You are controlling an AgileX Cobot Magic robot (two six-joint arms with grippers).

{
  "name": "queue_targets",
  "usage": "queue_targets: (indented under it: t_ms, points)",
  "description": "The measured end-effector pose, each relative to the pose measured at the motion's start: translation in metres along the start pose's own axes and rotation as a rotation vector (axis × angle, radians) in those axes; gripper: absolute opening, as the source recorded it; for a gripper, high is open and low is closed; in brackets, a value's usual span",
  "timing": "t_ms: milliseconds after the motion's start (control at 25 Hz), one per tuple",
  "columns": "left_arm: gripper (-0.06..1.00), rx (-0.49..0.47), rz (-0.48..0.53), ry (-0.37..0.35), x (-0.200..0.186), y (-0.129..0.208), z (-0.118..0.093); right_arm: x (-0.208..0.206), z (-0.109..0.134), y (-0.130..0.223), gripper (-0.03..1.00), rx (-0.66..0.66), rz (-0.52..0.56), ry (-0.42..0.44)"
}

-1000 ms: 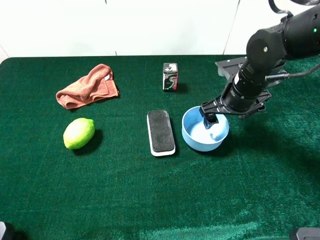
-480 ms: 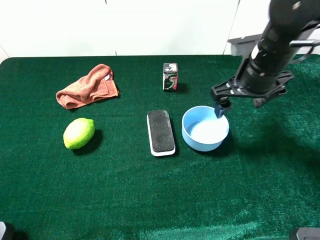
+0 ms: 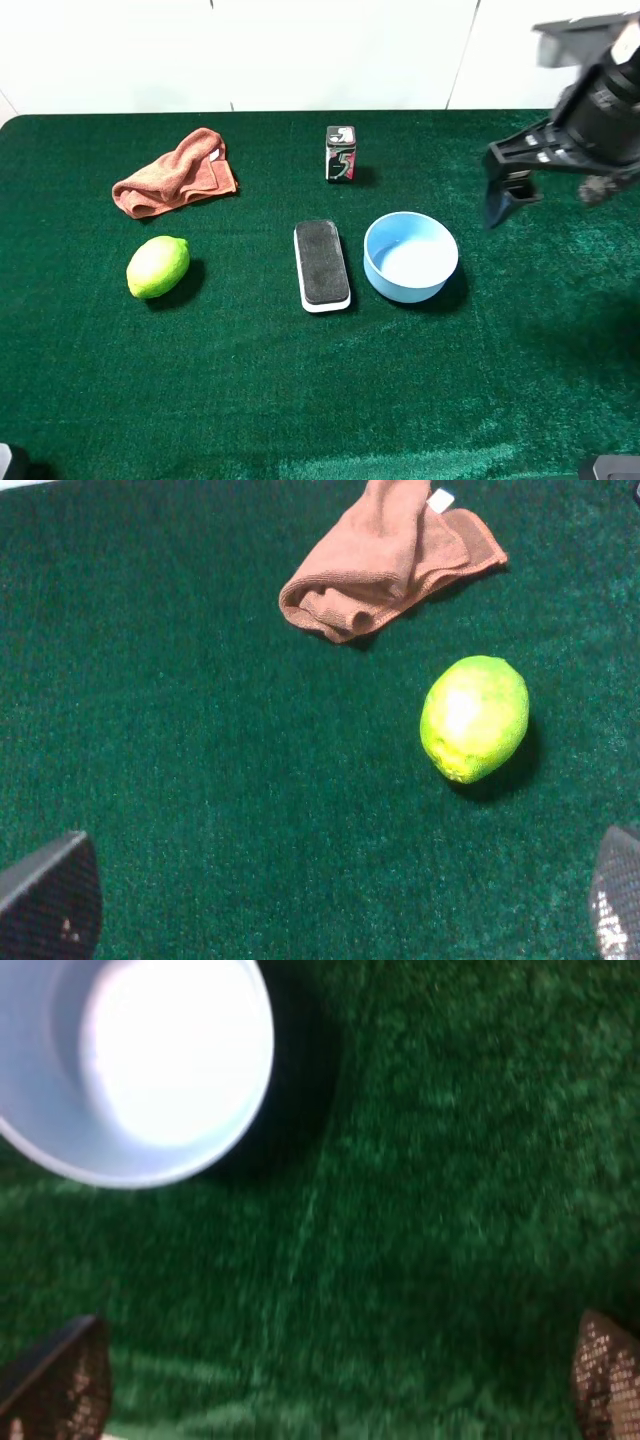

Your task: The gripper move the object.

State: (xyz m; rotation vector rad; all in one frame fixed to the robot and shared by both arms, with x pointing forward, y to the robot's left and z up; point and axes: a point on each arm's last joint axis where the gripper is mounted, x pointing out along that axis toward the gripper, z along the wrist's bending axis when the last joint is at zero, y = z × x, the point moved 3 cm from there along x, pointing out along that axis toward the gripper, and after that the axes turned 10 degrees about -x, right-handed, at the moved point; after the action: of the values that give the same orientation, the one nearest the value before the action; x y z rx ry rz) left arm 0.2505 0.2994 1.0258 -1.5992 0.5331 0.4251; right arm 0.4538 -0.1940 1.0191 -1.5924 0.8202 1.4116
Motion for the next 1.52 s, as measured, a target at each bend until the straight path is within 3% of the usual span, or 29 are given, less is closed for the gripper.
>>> queue_targets:
  t_ms: [160, 1040, 1200, 1520]
  points:
    - [0.99, 0.000, 0.000, 0.000, 0.000, 0.000, 0.000, -0.022, 0.001, 0.015, 0.69, 0.003, -0.028, -0.011]
    - [0.99, 0.000, 0.000, 0.000, 0.000, 0.000, 0.000, -0.115, 0.000, 0.084, 0.69, -0.013, -0.466, -0.016]
    - [0.99, 0.000, 0.000, 0.000, 0.000, 0.000, 0.000, -0.129, -0.007, 0.102, 0.69, 0.015, -0.549, 0.018]
    - [0.99, 0.000, 0.000, 0.000, 0.000, 0.000, 0.000, -0.149, -0.024, 0.147, 0.69, 0.176, -0.705, 0.173]
